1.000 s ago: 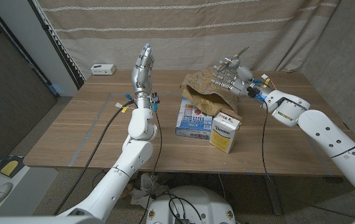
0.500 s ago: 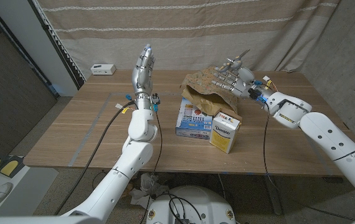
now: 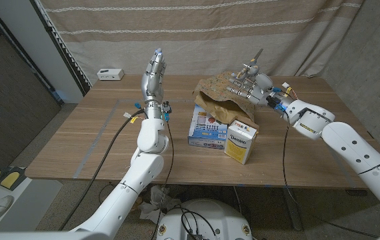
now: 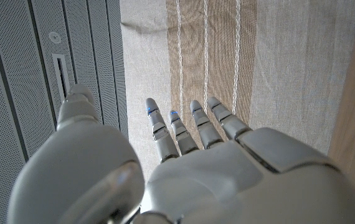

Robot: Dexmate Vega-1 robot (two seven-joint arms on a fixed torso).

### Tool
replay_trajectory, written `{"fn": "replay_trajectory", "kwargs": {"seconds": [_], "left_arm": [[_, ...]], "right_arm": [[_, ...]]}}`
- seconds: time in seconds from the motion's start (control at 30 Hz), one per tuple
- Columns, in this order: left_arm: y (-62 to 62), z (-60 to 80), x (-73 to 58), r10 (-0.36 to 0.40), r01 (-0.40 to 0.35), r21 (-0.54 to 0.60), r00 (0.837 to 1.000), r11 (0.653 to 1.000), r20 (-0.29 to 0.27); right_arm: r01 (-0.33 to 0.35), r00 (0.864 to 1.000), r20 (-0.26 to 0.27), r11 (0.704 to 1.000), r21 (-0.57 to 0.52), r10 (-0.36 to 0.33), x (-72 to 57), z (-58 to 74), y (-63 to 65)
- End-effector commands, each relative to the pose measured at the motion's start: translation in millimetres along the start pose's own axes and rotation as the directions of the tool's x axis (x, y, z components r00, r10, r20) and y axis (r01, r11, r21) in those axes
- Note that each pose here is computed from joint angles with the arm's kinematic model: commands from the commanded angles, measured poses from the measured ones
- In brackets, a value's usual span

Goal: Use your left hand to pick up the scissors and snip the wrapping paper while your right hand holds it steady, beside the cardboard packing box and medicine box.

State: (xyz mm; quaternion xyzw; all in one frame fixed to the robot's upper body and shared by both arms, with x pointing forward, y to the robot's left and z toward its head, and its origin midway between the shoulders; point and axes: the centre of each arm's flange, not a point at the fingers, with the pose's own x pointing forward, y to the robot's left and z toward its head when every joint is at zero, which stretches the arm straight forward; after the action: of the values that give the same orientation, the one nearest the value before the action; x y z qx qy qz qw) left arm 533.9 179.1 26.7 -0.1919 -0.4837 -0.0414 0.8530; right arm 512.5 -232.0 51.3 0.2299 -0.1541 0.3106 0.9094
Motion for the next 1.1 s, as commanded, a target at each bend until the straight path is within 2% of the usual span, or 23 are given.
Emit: {"fn": "replay_trajectory", "kwargs": {"seconds": [0.03, 0.37, 0.9, 1.1], "left_arm": [[0.6, 0.0, -2.3, 0.006, -0.006, -0.001, 1.000, 1.000, -0.003], [1.1, -2.3, -2.5, 0.006, -0.006, -0.004, 1.000, 1.000, -0.004], [1.1, -5.0, -2.1, 0.009, -0.009, -0.012, 1.000, 1.000, -0.008], [1.8, -5.4, -2.6, 0.014, -0.014, -0.015, 1.000, 1.000, -0.007]], "right_arm": [[0.019, 1.000, -0.002, 1.000, 0.005, -0.019, -0.8, -2.0, -2.1], [0.037, 0.999, 0.021, 0.999, -0.012, -0.037, -1.7, -0.3, -4.3], [0.018, 1.000, 0.015, 1.000, 0.002, -0.018, -3.0, -0.9, -4.1], [0.037, 0.999, 0.012, 0.999, -0.034, -0.037, -2.6, 0.0, -4.1]]}}
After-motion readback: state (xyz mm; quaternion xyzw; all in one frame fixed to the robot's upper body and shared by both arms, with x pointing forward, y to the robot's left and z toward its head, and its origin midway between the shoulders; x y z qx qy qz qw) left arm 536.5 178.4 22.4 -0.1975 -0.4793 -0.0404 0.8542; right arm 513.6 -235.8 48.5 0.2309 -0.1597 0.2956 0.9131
